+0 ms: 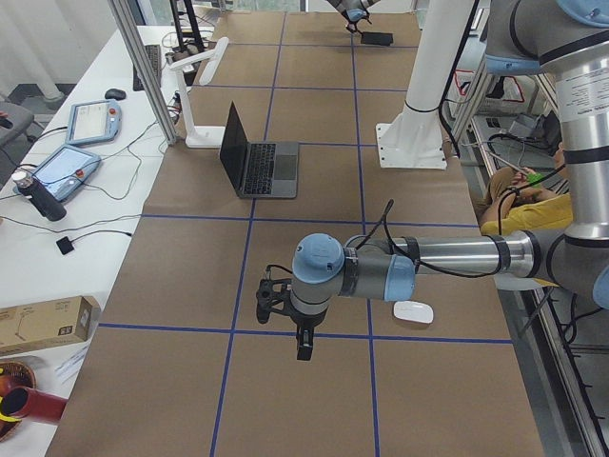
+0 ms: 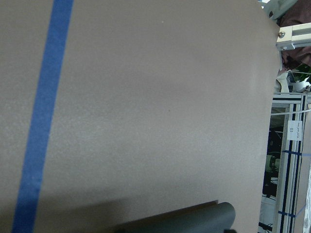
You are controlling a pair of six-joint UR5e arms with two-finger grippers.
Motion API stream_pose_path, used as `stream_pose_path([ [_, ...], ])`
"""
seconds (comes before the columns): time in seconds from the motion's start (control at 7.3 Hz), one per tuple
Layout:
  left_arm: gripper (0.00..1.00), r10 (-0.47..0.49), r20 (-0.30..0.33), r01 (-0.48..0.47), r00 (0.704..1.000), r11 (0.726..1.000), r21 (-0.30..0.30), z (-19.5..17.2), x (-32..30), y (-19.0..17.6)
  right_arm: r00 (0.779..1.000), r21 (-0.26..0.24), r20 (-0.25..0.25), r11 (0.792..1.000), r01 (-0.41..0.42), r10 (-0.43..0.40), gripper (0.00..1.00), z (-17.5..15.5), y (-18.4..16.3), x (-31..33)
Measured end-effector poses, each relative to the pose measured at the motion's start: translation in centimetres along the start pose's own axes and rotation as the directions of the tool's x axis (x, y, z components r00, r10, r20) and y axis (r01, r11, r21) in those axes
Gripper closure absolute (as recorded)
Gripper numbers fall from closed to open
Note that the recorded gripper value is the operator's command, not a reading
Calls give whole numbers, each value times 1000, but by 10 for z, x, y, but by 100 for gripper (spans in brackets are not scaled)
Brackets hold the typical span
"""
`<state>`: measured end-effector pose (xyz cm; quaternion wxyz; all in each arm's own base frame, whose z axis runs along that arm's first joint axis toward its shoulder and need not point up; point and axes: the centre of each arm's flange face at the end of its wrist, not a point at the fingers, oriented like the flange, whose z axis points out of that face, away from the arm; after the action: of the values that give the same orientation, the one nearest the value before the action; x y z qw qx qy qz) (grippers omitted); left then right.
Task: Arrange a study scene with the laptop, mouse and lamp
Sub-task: 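Carry the black mouse pad with the right gripper toward the table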
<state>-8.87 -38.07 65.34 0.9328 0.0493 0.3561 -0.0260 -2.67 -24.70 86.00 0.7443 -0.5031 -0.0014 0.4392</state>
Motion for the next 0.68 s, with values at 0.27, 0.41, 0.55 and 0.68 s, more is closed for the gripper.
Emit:
stream_pose_path([
  [0.27,0,0,0,0,1000,1000,0,0,0,0,1000,-21,1,1000,0,1,34,4,-1,1],
  [0.41,0,0,0,0,1000,1000,0,0,0,0,1000,-22,-5,1000,-1,1,40,7,-3,4],
  [0.55,0,1,0,-1,1000,1000,1,0,0,0,1000,-21,-12,1000,1,-1,43,11,-5,8],
  [0.68,0,2,0,-2,1000,1000,2,-1,1,0,1000,-22,-18,1000,6,-6,42,15,-7,12],
])
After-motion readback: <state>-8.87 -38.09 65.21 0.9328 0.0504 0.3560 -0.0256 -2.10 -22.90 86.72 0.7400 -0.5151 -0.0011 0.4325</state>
